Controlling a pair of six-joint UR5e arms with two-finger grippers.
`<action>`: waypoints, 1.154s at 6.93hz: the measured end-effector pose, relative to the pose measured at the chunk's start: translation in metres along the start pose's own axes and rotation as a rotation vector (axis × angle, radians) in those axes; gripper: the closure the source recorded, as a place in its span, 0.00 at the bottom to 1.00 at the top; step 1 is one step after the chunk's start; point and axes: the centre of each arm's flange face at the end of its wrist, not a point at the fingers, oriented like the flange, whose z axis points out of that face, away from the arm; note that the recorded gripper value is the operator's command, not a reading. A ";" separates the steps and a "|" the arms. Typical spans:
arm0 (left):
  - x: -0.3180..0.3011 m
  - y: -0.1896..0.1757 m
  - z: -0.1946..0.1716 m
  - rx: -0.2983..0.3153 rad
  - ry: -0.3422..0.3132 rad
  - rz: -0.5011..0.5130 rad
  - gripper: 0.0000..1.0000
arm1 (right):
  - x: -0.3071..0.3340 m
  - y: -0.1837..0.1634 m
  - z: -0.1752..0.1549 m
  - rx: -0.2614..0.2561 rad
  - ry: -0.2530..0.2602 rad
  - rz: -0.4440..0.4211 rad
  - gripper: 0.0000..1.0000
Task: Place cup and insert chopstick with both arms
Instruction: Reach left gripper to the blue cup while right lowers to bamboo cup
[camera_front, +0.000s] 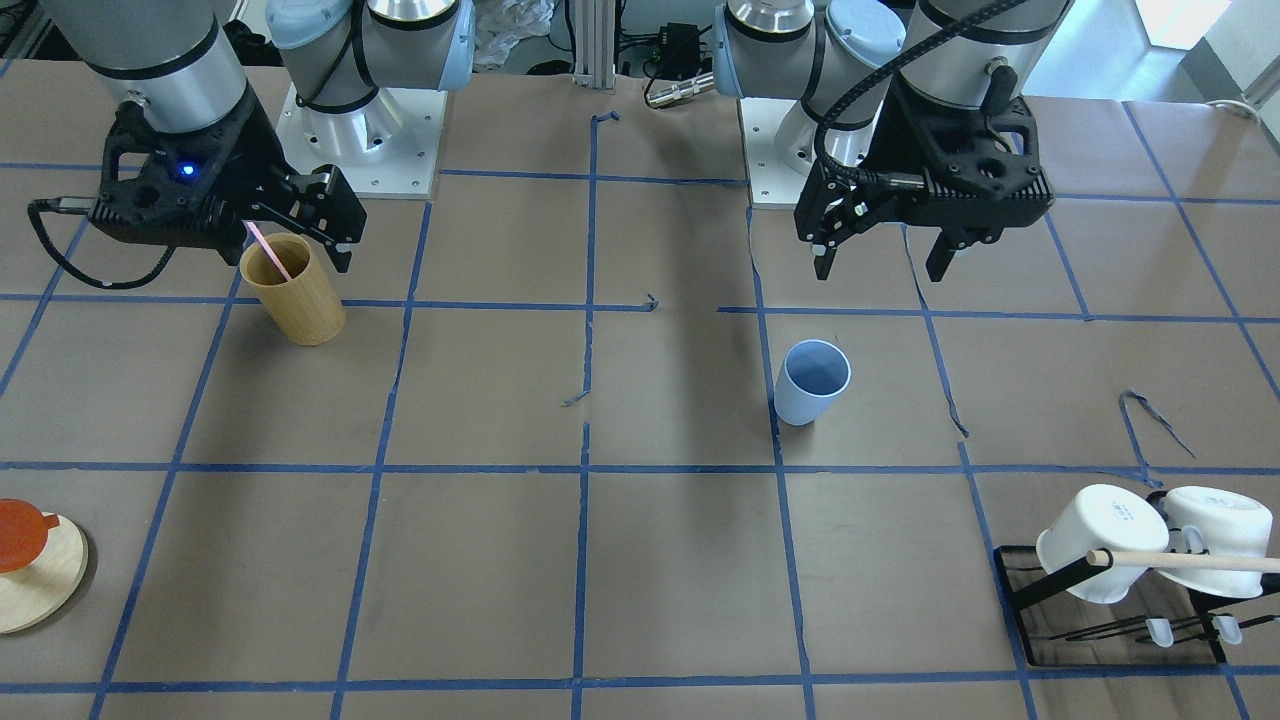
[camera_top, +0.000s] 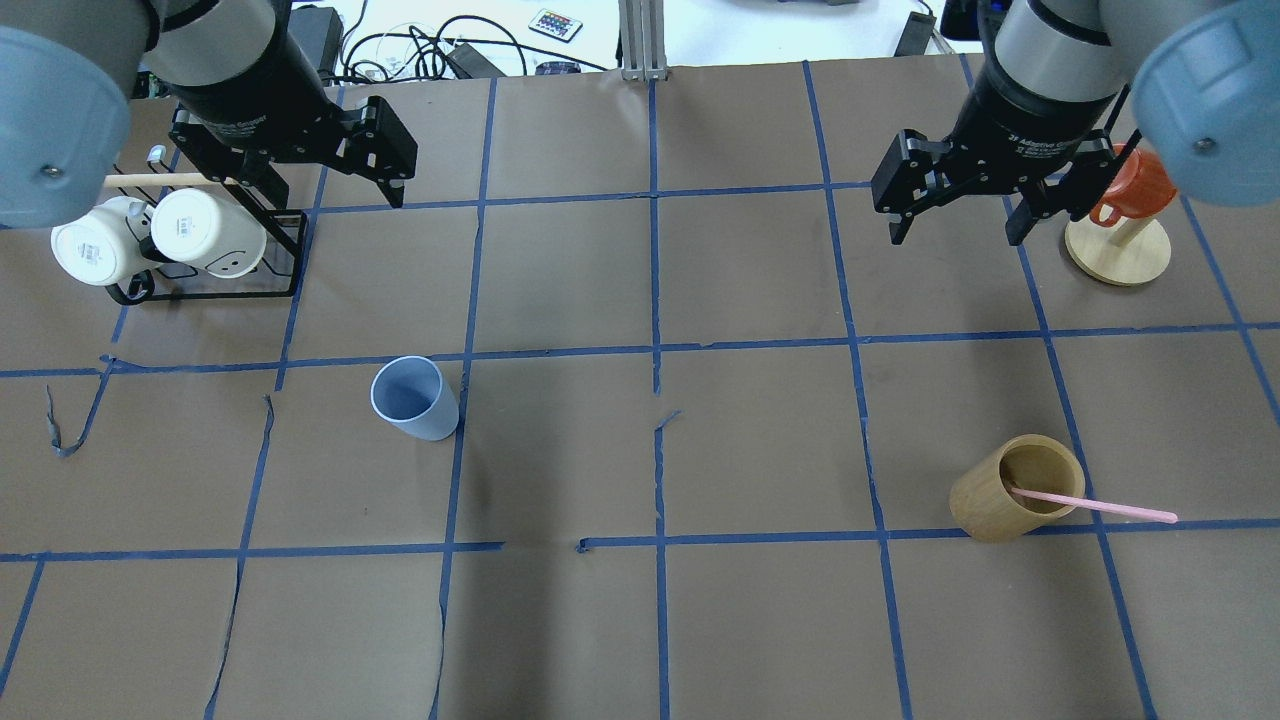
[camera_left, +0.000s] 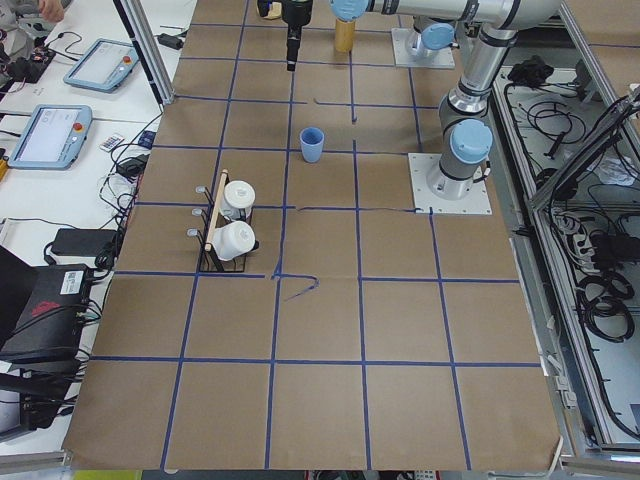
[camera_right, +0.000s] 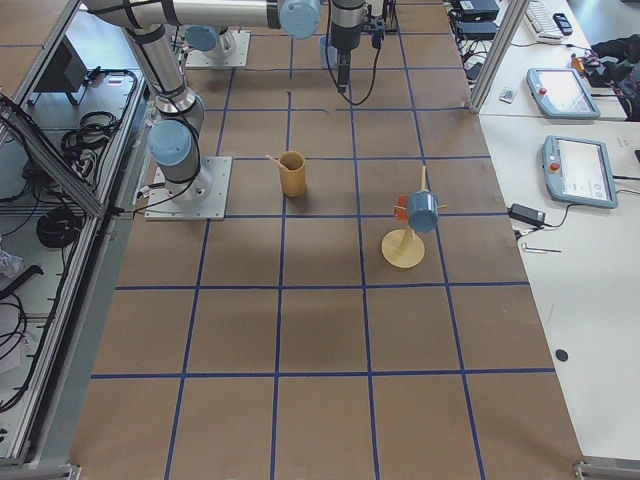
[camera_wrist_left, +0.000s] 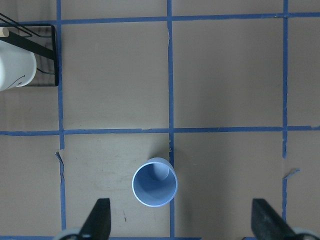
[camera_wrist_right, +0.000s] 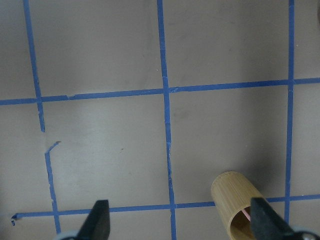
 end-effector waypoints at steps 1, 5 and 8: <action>-0.036 -0.004 0.010 -0.032 -0.009 0.000 0.00 | 0.001 0.000 0.000 -0.002 0.000 0.002 0.00; -0.155 0.011 0.150 -0.170 0.068 -0.095 0.00 | 0.004 0.004 0.017 -0.079 0.006 -0.003 0.00; -0.109 0.035 0.216 -0.154 0.116 -0.129 0.00 | 0.064 0.014 0.034 -0.280 0.066 -0.062 0.00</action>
